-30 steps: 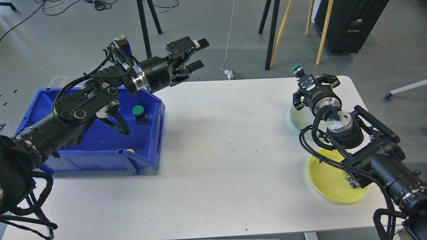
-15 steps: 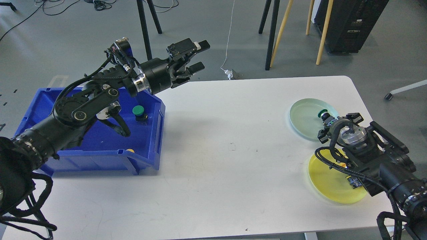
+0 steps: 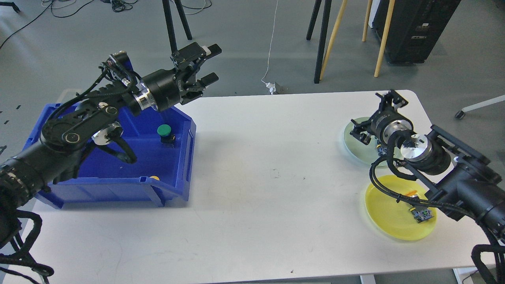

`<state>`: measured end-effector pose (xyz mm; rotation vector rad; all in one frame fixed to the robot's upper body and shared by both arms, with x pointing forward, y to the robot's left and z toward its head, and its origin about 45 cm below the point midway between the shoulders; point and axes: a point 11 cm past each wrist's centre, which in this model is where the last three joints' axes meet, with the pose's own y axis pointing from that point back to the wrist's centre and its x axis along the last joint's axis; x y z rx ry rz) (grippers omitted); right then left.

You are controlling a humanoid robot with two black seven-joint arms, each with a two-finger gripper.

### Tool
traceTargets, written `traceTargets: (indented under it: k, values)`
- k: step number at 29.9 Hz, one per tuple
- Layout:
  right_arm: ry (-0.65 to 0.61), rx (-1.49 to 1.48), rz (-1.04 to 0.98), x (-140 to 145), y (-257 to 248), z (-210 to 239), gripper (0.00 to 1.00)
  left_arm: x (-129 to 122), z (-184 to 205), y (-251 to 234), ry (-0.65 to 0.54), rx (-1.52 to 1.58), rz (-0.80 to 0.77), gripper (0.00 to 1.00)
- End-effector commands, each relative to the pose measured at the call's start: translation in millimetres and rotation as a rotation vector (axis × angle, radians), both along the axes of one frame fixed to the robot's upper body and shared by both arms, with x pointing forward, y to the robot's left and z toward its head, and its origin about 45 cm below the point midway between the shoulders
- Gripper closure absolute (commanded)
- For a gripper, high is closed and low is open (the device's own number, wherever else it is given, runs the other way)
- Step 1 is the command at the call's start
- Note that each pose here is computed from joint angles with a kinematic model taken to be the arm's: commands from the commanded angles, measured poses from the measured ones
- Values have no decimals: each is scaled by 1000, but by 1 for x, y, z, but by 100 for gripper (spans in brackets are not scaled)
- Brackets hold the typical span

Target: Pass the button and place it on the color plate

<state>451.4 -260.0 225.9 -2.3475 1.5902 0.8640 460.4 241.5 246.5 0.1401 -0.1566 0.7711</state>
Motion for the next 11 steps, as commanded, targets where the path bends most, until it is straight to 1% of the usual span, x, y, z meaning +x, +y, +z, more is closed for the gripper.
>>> traceTargets:
  k: [1,5,9,11]
  values:
    - [-171,48,248,-10,17,24,0,9,10,27,-19,-16,83,1]
    - [-177,65,228,-6,17,24,0,19,20,56,-37,-81,191,1]
    - [-214,94,202,1,13,40,0,15,15,74,-13,-218,277,1]
    - [-225,107,194,3,13,44,0,16,15,73,-11,-251,286,1]
